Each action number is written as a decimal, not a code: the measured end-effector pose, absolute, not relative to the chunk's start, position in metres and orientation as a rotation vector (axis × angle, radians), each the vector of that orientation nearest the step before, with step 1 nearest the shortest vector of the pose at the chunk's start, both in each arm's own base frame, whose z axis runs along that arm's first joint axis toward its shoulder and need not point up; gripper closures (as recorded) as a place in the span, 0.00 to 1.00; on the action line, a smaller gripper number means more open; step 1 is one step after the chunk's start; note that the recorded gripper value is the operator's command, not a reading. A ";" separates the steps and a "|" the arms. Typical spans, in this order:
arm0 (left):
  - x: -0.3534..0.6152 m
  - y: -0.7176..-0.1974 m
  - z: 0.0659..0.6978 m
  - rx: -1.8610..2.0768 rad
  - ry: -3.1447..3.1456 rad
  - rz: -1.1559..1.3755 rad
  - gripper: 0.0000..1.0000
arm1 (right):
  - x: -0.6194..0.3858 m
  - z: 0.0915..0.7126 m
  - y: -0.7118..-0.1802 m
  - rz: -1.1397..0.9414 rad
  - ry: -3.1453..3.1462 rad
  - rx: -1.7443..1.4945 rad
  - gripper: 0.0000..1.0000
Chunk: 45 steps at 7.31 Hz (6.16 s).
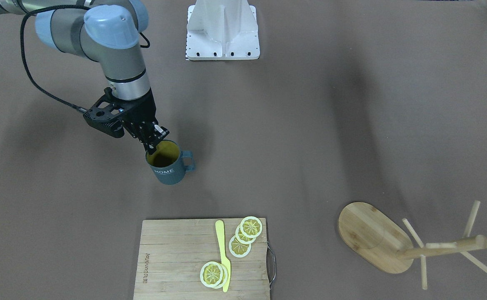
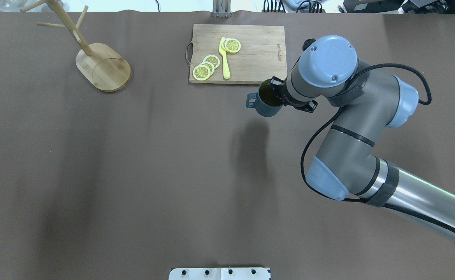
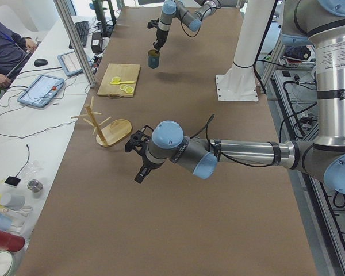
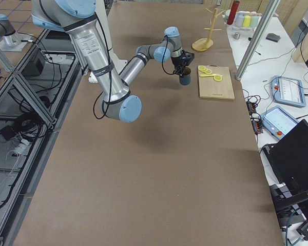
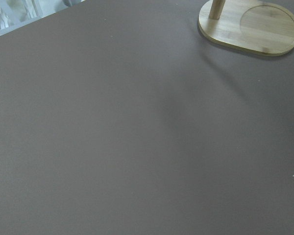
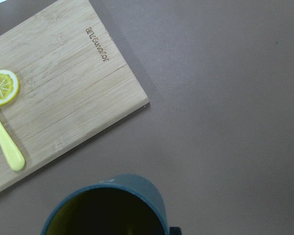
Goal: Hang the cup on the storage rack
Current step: 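Lower the blue mug onto the table near the cutting board, then release the mug and withdraw the right gripper away, then move the left gripper toward the blue mug's handle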
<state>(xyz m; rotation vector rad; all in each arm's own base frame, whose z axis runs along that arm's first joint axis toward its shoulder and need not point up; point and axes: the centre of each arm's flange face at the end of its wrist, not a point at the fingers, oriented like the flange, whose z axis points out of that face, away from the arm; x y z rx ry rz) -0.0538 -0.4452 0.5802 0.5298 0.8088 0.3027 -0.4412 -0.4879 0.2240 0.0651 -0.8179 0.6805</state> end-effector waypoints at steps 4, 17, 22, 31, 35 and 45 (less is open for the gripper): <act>-0.054 -0.444 0.587 0.519 0.809 0.300 0.00 | -0.504 0.194 -0.474 0.854 -0.770 -0.051 1.00; -0.055 -0.416 0.604 0.538 0.807 0.305 0.00 | -0.632 0.102 -0.431 1.069 -0.627 -0.205 0.00; -0.054 -0.418 0.598 0.541 0.816 0.282 0.00 | -0.529 0.114 -0.476 0.807 -0.729 -0.079 0.00; -0.002 -0.457 0.528 0.681 0.964 0.436 0.00 | -0.242 0.365 -0.597 0.148 -0.691 0.060 0.00; 0.035 -0.480 0.506 0.687 0.986 0.505 0.00 | -0.079 0.501 -0.573 -0.047 -0.673 0.056 0.00; 0.174 -0.503 0.427 0.855 1.031 0.430 0.01 | 0.057 0.666 -0.421 -0.080 -0.720 0.065 0.00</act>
